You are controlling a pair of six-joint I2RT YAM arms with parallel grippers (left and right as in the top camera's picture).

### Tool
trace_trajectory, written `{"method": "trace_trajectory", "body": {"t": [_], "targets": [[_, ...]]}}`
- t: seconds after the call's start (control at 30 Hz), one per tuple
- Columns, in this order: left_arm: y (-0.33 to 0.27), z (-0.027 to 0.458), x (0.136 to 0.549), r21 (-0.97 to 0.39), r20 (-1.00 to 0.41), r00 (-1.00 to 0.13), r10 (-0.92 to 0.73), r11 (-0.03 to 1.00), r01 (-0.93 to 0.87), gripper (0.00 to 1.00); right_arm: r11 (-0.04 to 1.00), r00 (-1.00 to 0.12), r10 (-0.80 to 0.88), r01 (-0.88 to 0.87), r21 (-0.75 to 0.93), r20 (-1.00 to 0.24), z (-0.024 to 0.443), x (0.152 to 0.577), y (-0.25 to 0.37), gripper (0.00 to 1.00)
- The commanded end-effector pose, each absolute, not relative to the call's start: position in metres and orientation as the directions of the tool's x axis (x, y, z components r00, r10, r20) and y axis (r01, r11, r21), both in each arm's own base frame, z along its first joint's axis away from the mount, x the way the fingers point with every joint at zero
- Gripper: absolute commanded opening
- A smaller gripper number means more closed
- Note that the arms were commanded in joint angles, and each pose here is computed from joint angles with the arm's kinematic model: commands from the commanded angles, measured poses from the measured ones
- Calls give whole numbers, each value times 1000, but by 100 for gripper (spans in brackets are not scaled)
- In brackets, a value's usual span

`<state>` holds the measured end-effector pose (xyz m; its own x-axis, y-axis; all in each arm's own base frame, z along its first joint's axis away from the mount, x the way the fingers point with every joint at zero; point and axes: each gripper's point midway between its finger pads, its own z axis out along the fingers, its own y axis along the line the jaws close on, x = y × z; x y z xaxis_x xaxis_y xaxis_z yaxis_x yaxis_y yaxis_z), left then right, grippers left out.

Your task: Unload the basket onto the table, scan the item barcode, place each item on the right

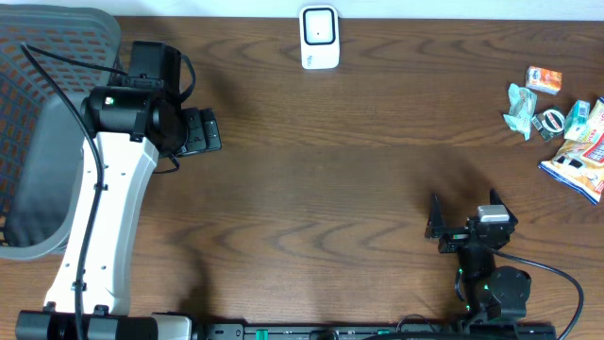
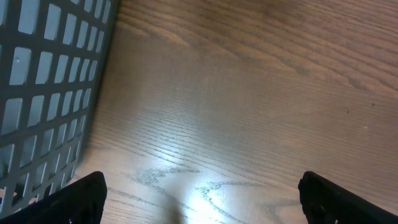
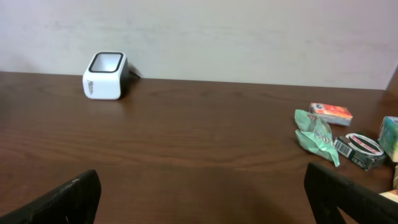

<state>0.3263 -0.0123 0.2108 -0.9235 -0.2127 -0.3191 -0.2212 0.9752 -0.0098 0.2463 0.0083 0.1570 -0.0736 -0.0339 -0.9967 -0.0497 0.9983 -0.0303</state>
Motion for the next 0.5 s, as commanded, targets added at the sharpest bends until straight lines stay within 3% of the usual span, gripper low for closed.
{"method": "trace_trajectory", "body": {"t": [0.0, 0.47], "targets": [[-9, 209, 324, 8, -309, -929, -203, 976, -216, 98, 999, -73, -24, -45, -20, -997, 157, 246, 8, 99], [-22, 165, 299, -49, -207, -957, -202, 979, -196, 98, 999, -73, -24, -45, -20, -997, 157, 246, 8, 99]]}}
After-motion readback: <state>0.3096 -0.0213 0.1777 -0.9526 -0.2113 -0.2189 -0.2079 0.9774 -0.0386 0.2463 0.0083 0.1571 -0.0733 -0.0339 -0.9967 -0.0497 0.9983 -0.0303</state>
